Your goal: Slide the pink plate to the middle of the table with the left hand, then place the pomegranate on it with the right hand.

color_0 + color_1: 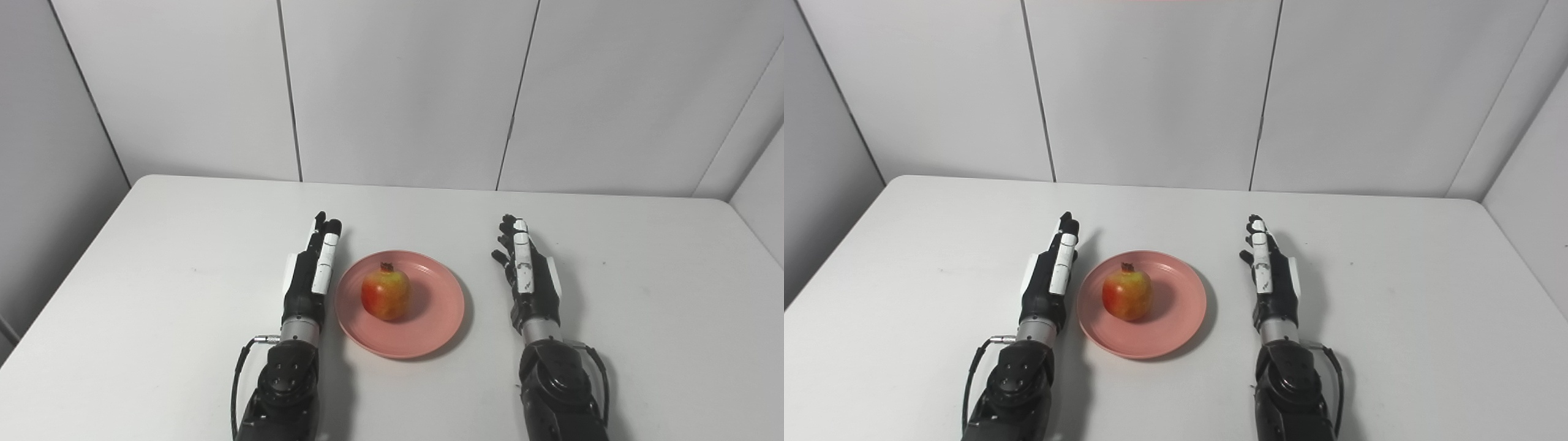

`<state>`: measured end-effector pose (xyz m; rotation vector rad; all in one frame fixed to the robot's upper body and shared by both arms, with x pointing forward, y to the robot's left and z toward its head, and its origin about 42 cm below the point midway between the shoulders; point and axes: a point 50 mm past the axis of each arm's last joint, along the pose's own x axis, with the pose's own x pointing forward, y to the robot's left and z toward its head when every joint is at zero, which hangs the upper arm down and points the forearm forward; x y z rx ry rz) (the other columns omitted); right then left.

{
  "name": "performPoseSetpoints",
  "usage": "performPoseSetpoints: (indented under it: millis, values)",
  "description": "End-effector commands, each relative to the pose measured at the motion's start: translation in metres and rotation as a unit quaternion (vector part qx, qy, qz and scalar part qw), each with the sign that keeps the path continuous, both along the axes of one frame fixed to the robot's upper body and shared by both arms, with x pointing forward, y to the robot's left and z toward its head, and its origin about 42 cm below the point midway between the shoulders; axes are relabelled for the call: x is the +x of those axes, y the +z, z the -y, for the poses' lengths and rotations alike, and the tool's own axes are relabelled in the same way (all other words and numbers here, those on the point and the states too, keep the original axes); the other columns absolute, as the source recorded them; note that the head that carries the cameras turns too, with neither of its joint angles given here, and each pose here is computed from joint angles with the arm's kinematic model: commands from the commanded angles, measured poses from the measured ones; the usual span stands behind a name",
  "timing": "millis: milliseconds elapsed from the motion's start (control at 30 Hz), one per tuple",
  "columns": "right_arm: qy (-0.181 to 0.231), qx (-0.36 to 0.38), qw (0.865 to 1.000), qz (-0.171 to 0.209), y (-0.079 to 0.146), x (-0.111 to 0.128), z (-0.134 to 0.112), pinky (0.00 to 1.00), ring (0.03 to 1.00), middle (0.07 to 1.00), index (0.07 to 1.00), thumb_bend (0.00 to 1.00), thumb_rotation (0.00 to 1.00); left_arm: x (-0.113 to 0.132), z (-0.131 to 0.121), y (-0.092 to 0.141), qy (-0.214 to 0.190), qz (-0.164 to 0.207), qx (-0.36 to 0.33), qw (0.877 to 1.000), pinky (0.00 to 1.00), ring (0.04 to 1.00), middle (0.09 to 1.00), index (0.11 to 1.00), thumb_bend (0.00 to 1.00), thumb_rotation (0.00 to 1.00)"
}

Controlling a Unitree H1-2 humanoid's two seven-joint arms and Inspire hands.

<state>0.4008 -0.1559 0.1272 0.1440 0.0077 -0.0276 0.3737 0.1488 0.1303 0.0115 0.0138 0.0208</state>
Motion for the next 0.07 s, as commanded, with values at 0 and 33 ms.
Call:
performPoseSetpoints:
  millis: [0, 33]
  values:
    - [-0.007, 0.003, 1.0, 0.012, 0.0081, 0.0027, -0.0005, 1.0, 0.945, 0.918, 0.892, 0.78, 0.99, 0.0097, 0.0033, 0.0237, -0.008, 0.037, -0.006, 0.999, 1.0, 1.0, 1.0, 1.0, 0.82, 1.0]
    - [-0.007, 0.004, 1.0, 0.012, 0.0078, 0.0025, -0.0007, 1.0, 0.945, 0.918, 0.893, 0.77, 0.99, 0.0098, 0.003, 0.0238, -0.008, 0.037, -0.007, 0.999, 1.0, 1.0, 1.0, 1.0, 0.82, 1.0]
